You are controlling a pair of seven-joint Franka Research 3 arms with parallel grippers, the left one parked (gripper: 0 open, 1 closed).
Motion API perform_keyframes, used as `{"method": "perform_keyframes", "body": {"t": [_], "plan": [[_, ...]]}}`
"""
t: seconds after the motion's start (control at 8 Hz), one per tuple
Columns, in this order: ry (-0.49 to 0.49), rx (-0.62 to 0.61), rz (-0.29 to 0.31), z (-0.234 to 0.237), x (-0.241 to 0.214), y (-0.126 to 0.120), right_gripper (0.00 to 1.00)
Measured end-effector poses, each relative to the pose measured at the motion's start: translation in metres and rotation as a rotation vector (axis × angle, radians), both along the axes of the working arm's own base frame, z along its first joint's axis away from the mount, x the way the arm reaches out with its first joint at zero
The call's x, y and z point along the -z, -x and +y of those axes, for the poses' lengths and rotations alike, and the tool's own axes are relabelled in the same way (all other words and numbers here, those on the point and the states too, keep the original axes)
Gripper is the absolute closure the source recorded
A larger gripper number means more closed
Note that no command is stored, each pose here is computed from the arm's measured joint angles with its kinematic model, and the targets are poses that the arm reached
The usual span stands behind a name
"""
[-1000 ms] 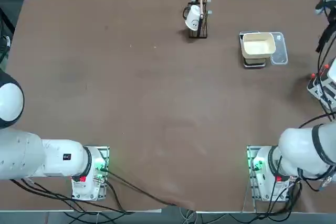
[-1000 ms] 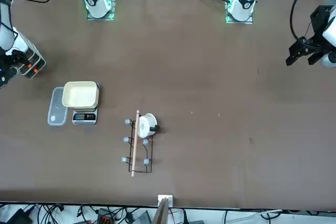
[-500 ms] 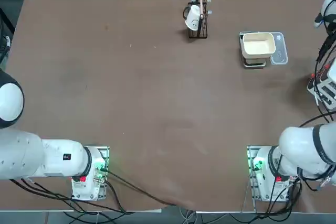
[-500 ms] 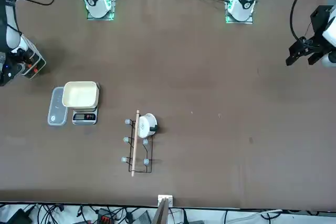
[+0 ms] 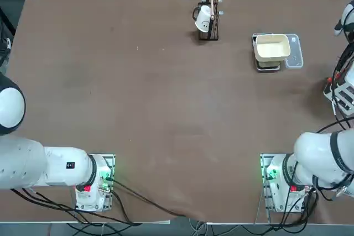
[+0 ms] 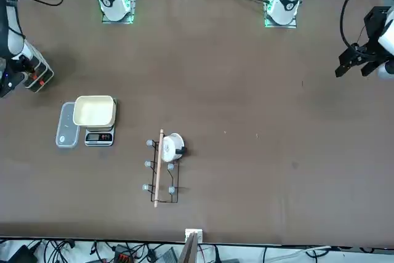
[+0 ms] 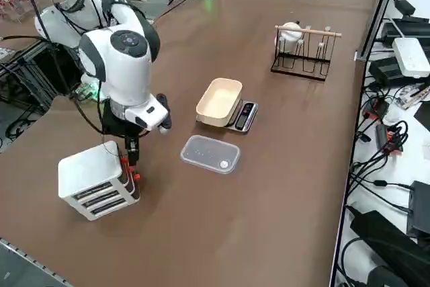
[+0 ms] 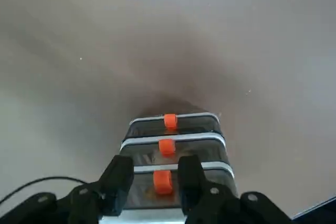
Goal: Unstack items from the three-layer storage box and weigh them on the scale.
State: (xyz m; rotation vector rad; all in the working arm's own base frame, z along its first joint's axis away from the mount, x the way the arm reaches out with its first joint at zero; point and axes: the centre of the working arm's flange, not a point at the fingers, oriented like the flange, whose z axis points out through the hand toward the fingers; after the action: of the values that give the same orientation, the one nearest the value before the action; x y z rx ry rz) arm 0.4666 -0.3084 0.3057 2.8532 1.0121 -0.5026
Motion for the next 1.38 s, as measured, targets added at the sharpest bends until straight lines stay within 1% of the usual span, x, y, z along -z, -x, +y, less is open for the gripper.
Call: {"method": "perform_keyframes", "body": {"t": [0.25, 0.5, 0.75, 1.0, 1.12, 1.25, 1.38], "plan": [[-0.006, 0.006, 0.002, -0.002, 0.008, 0.0069, 0.45], [0.012, -0.007, 0.01, -0.0069, 0.0085, 0.0102, 0.47], [0.027, -0.027, 0.008, -0.0069, 0.0083, 0.0089, 0.47], [0.028, -0.029, 0.008, -0.0067, 0.0086, 0.0088, 0.51], [0.029, -0.03, 0.008, -0.0067, 0.0086, 0.0088, 0.55], [0.029, -0.03, 0.008, -0.0067, 0.0086, 0.0088, 0.64], [0.029, -0.03, 0.008, -0.0067, 0.0086, 0.0087, 0.84]]}}
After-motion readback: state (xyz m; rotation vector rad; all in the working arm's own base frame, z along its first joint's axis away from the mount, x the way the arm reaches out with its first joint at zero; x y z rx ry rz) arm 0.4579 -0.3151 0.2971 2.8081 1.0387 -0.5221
